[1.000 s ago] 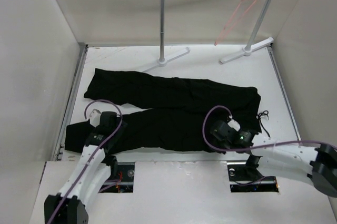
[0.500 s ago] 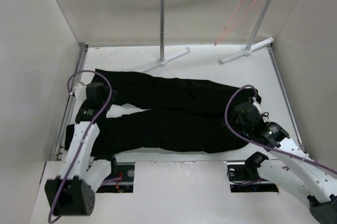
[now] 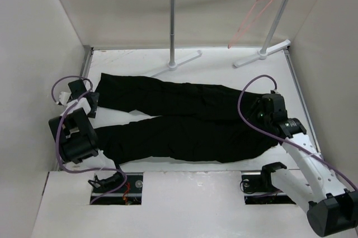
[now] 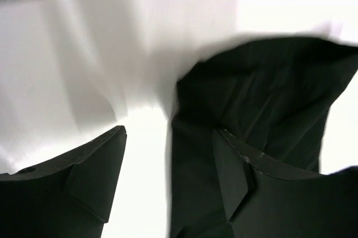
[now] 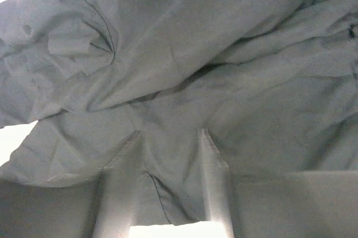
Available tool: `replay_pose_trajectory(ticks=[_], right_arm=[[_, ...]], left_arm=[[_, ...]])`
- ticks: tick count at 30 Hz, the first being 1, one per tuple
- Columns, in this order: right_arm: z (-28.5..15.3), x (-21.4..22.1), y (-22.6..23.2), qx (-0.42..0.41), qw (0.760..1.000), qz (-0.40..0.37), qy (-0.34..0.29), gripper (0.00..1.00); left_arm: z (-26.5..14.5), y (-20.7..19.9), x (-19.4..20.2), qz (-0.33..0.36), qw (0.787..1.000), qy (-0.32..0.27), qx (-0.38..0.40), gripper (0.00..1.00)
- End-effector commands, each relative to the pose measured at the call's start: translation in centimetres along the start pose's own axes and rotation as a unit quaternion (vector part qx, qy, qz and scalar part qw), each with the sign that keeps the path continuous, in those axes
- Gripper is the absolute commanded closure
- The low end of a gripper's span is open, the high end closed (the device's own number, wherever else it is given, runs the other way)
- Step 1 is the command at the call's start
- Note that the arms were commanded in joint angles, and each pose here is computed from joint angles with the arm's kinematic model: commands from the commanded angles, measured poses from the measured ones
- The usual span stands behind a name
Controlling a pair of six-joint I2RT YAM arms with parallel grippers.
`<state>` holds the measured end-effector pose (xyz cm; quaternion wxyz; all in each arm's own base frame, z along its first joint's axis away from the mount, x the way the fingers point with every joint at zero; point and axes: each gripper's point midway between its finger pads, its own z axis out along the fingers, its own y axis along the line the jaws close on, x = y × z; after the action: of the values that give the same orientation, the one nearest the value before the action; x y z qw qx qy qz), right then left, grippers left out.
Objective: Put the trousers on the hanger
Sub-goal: Flatten out the trousers at the center of the board.
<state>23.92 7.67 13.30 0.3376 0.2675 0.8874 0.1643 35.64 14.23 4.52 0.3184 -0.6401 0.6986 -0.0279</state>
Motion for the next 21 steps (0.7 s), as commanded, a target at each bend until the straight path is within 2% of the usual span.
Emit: replay_pose_trajectory(ticks=[1,3,4,8,10,11,12,14,15,17,19,21], right_arm=[[0.9,-1.2,1.2,-0.023,0.999,-0.013,-0.02,0.43],[1.5,-1.3,0.9,-0.018,1.0,-0.005,-0.019,0.41],[1.7,-1.4,1.0,-0.017,1.0,-0.004,-0.019,0.41],[2.6,-1.8,0.7,-0.004,1.0,-0.001,-0.02,0.41],[3.2,-2.3,-0.1,0.013,1.0,0.008,-0.027,0.38],[3.5,-2.5,-0.5,0.021,0.999,0.012,-0.03,0.35],[3.8,-2.5,-0.8,0.027,0.999,0.014,-0.03,0.33],[4.3,-2.9,-1.2,0.032,0.999,0.025,-0.032,0.31],[4.4,-3.0,-1.0,0.028,0.999,0.028,-0.032,0.31],[4.2,-3.6,0.0,0.014,0.999,0.031,-0.035,0.31],[3.9,-3.6,1.2,-0.002,0.999,0.026,-0.033,0.31],[3.4,-3.0,2.8,-0.026,0.999,0.018,-0.023,0.33]], left_arm=[[0.6,-3.2,-1.6,-0.003,0.999,-0.005,0.045,0.39],[1.8,-3.0,-1.3,-0.004,0.999,0.006,0.035,0.39],[2.4,-2.9,-1.4,-0.008,0.999,0.008,0.034,0.43],[3.1,-3.5,-2.4,-0.021,0.998,0.011,0.056,0.87],[2.5,-3.1,-3.6,-0.03,0.998,-0.004,0.056,0.89],[2.0,-2.5,-4.4,-0.038,0.998,-0.016,0.051,0.86],[1.4,-2.3,-5.0,-0.043,0.998,-0.028,0.048,0.78],[-0.3,-2.5,-6.2,-0.04,0.996,-0.056,0.049,0.5],[-1.4,-2.8,-6.9,-0.037,0.996,-0.068,0.054,0.41],[-4.2,-3.9,-8.5,-0.033,0.992,-0.1,0.074,0.34],[-7.5,-5.7,-9.9,-0.013,0.985,-0.14,0.102,0.32],[-10.1,-8.2,-10.1,0.037,0.977,-0.172,0.124,0.31]])
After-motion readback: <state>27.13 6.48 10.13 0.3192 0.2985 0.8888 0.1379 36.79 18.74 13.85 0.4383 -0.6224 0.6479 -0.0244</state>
